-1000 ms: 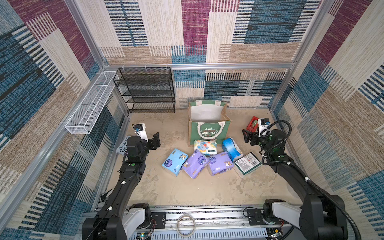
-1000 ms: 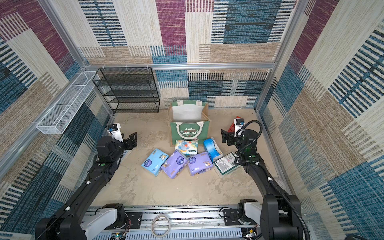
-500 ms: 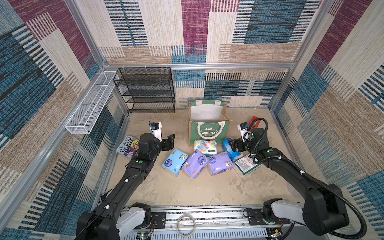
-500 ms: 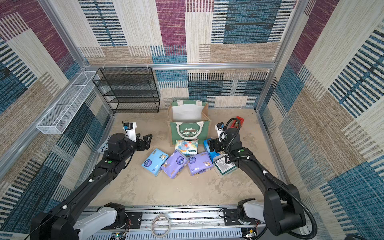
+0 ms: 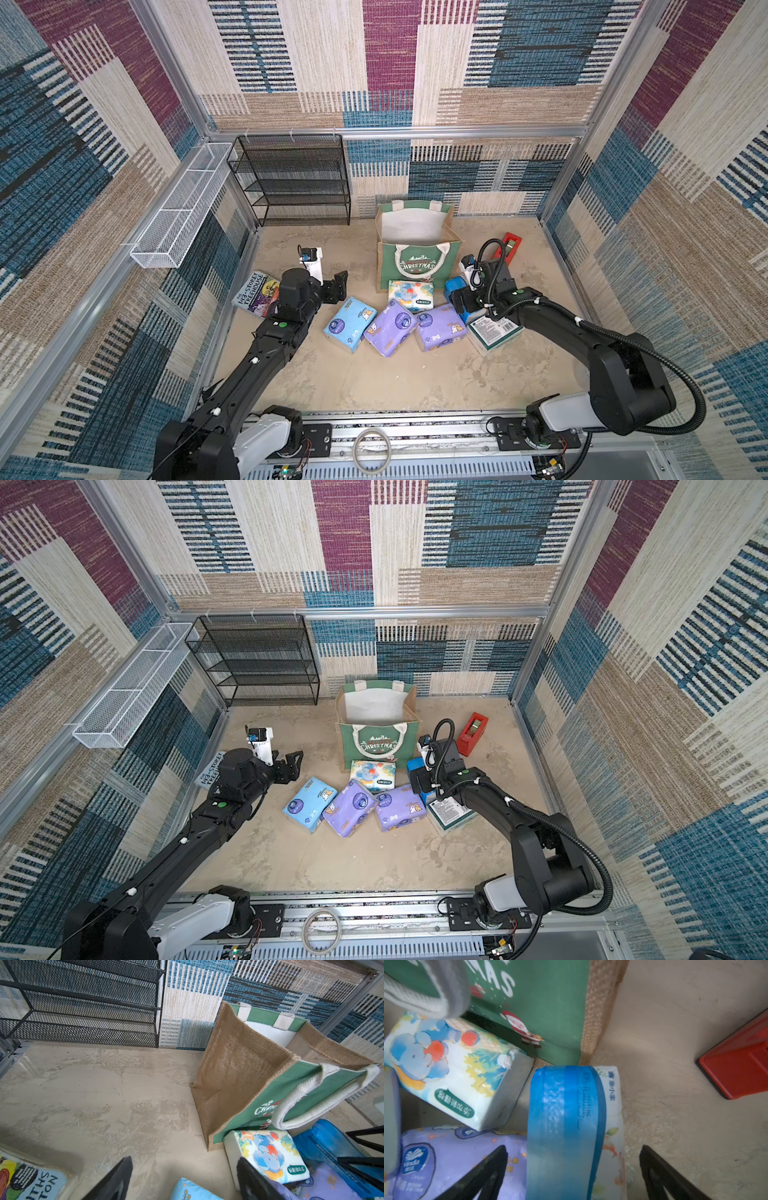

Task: Put tissues into the canvas bag
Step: Pick up the pack of facial tissues from the center of the board.

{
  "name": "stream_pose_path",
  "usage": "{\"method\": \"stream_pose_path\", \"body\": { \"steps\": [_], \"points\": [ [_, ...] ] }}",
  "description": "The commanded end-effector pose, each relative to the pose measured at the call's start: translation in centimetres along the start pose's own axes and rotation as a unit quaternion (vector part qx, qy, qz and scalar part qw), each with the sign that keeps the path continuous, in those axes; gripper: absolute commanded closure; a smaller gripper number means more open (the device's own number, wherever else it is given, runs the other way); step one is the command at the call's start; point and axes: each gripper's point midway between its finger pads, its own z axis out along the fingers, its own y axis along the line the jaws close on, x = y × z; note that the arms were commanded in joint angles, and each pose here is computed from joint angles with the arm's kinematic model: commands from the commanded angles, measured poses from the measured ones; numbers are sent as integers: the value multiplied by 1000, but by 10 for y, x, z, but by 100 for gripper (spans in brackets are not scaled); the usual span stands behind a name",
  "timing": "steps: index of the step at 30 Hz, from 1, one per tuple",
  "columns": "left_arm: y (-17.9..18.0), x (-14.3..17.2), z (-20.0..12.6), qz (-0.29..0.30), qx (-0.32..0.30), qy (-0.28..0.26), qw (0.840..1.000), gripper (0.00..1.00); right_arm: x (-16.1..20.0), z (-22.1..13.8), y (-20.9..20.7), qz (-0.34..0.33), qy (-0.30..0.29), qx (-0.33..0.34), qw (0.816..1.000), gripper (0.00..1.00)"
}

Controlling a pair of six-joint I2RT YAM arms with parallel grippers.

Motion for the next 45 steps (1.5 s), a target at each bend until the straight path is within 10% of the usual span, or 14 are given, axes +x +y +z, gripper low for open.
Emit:
{"method": "stream_pose_path", "body": {
  "steps": [1,29,45],
  "points": [
    [1,0,0,3,-4,-1,1000,16,6,4,-3,-13,17,12,1000,1],
    [-2,-9,-3,-4,1,-5,1000,16,0,6,0,-8,14,5,1000,46],
    [-32,-39,-1,14,58,-7,998,19,-44,-46,2,9,-65,-8,998,48]
  ]
}}
